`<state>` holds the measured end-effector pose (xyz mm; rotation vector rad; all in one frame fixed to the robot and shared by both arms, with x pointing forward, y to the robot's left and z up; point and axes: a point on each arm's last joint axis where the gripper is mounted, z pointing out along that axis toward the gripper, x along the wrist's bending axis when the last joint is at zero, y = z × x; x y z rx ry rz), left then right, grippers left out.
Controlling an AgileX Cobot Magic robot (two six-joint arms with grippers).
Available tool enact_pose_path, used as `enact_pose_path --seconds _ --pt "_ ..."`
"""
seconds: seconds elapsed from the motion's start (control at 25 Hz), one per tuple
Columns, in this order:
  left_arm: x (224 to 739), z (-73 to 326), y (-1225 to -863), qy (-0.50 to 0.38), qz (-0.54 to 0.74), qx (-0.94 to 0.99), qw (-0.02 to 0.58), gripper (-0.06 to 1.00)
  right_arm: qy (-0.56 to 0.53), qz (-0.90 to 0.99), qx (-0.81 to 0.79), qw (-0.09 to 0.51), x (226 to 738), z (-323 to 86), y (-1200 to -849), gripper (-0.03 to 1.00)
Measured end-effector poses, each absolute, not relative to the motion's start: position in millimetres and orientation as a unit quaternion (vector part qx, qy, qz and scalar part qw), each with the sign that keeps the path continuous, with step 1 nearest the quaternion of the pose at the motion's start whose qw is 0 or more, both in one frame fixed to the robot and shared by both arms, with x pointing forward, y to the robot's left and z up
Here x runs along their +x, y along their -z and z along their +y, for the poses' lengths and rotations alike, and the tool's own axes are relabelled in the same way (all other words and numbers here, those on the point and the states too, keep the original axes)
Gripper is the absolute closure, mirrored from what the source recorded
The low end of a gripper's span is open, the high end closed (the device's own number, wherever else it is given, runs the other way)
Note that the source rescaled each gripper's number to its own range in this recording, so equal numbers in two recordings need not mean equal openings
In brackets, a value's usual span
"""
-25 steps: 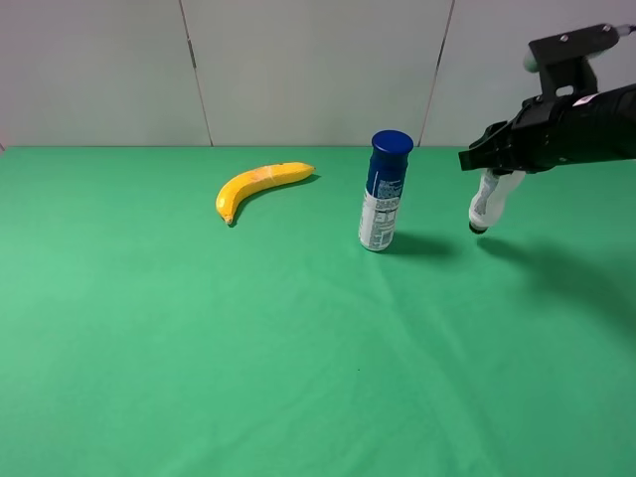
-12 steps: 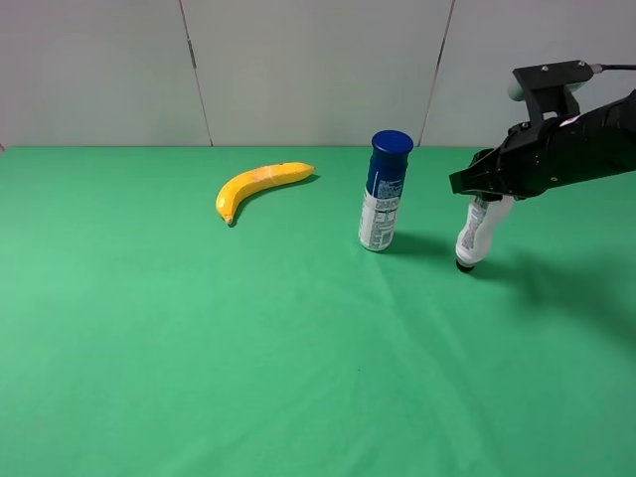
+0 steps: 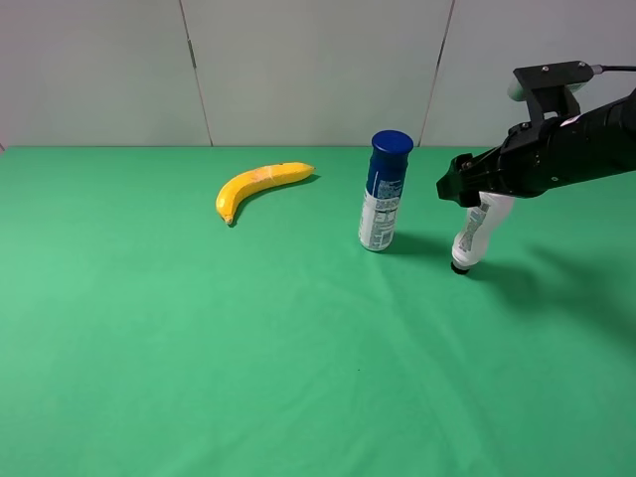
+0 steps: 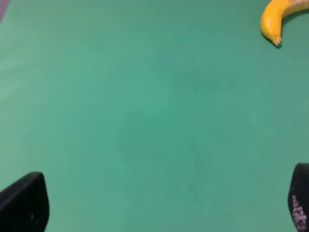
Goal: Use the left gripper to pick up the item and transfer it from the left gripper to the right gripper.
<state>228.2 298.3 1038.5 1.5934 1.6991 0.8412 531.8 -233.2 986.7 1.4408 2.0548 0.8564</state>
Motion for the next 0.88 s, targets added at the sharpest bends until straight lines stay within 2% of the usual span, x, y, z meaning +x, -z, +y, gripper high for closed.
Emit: enact_pose_path --seconds 0.56,0.88 --pt "228 298 -1039 -0.321 0.648 0.608 0.326 -0.06 -0.373 0.72 0.499 0.307 512 -238 -1041 -0.03" --pt "228 298 -1039 -0.321 0.648 0.608 0.326 -0.06 -0.4 0.725 0.485 0.282 483 -237 -1068 -0.03"
